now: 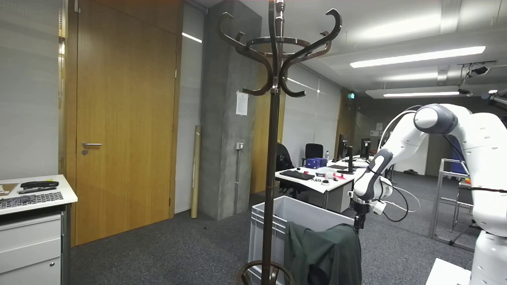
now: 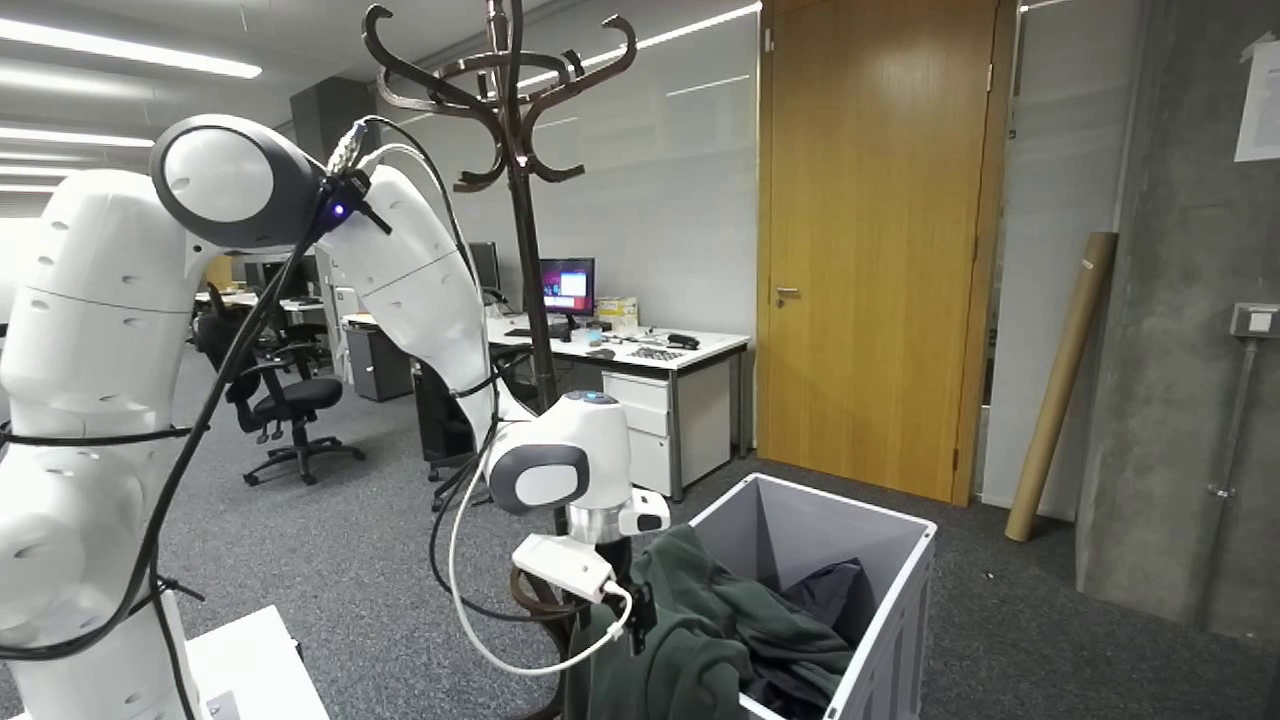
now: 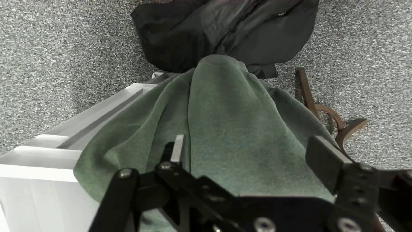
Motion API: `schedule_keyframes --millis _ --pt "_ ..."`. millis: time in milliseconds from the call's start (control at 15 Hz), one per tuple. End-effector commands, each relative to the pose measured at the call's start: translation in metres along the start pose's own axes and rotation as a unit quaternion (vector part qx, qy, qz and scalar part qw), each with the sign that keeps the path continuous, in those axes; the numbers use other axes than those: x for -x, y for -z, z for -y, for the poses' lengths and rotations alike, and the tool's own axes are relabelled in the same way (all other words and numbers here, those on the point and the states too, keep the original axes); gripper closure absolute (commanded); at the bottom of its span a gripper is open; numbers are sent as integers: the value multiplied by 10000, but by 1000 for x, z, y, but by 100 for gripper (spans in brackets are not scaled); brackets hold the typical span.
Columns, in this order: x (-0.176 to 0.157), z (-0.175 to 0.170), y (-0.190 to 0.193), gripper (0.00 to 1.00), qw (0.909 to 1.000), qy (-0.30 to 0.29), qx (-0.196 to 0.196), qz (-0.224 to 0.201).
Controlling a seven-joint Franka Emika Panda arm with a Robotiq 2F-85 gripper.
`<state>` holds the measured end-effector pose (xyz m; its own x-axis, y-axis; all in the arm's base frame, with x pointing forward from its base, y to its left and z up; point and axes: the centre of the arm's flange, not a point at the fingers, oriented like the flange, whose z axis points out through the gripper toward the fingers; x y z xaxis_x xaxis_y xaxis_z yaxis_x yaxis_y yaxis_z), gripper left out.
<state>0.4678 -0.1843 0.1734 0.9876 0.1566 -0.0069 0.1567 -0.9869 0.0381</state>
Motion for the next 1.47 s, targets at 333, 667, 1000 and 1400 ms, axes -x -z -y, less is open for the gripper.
schedule_keyframes --millis 333,667,1000,1400 --pt "-15 3 -24 0 9991 -20 103 -417" --pt "-27 -3 -28 0 9985 -110 103 -527" --pt "-41 -7 -31 0 9983 -150 118 -543" --pt "-49 -4 -34 50 9985 -73 116 -535"
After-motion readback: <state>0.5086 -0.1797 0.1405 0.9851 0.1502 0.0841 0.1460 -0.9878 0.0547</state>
